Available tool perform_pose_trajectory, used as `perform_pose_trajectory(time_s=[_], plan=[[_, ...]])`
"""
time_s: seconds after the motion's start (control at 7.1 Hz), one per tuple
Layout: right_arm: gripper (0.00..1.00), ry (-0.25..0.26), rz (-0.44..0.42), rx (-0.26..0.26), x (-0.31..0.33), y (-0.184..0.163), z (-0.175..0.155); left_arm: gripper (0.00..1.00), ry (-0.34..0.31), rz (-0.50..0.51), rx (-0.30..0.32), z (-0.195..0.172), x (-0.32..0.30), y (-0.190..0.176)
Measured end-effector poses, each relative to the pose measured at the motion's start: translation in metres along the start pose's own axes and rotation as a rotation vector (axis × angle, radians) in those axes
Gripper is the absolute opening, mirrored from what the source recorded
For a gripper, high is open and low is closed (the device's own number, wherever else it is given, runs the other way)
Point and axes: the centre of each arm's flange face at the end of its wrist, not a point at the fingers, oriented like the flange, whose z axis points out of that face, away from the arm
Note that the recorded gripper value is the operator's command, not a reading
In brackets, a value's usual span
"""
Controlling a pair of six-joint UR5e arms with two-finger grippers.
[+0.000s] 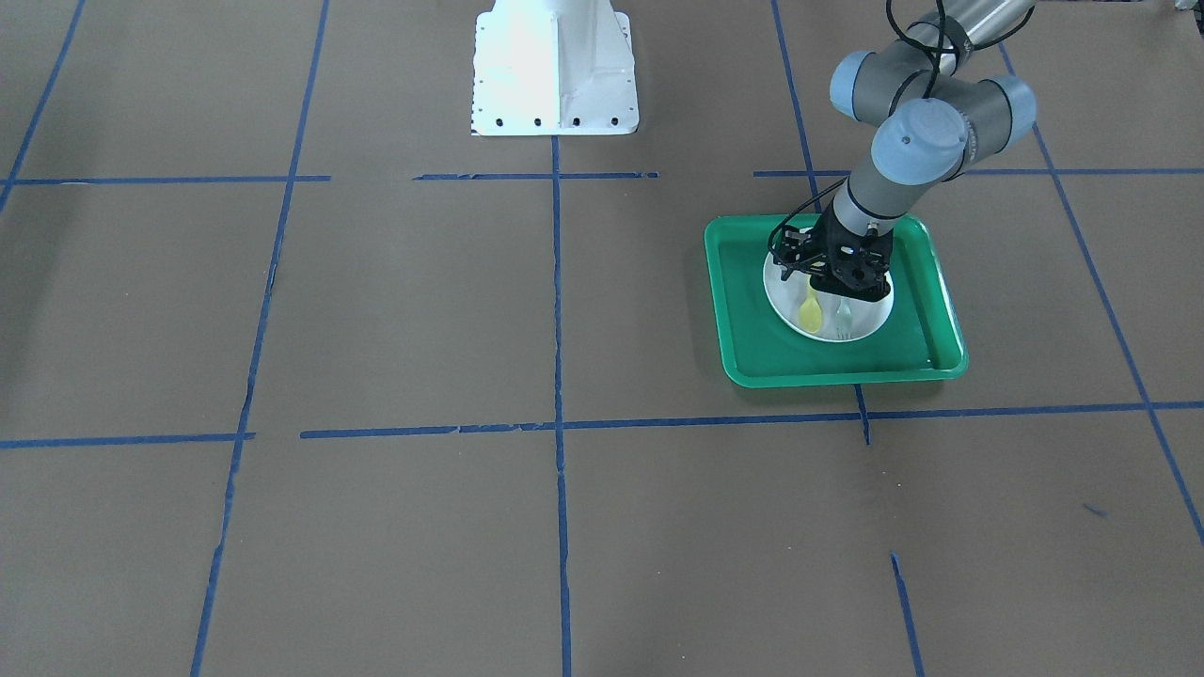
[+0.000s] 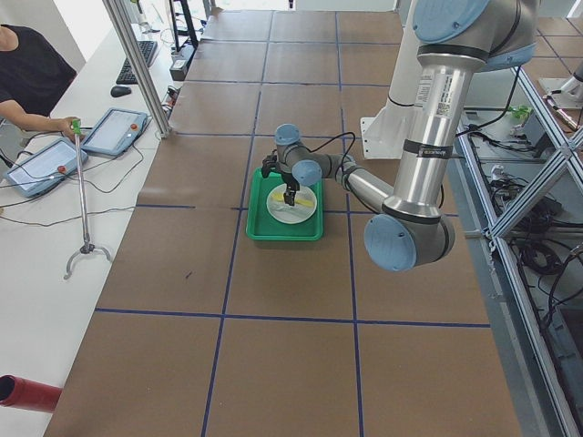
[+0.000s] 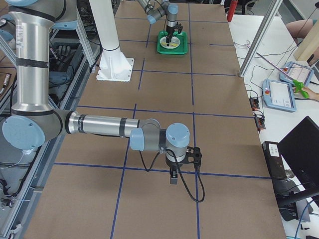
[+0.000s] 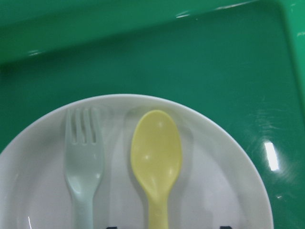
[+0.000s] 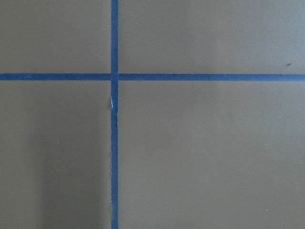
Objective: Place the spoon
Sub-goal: 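Close the left gripper on the yellow spoon handle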
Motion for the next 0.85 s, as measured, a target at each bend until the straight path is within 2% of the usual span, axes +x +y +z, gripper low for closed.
perform_pose_trajectory(time_s=[0.14, 0.85], plan=[[1.00, 0.000, 0.000, 0.000, 0.0000, 0.0000, 0.0000, 0.00, 0.000, 0.000, -0.001, -0.0004, -0.0005, 0.0006], [1.00, 0.001, 0.001, -0.001, 0.0004, 0.0001, 0.0004, 0.00, -0.006, -0.009, 0.003, -0.0039, -0.0047, 0.0021]])
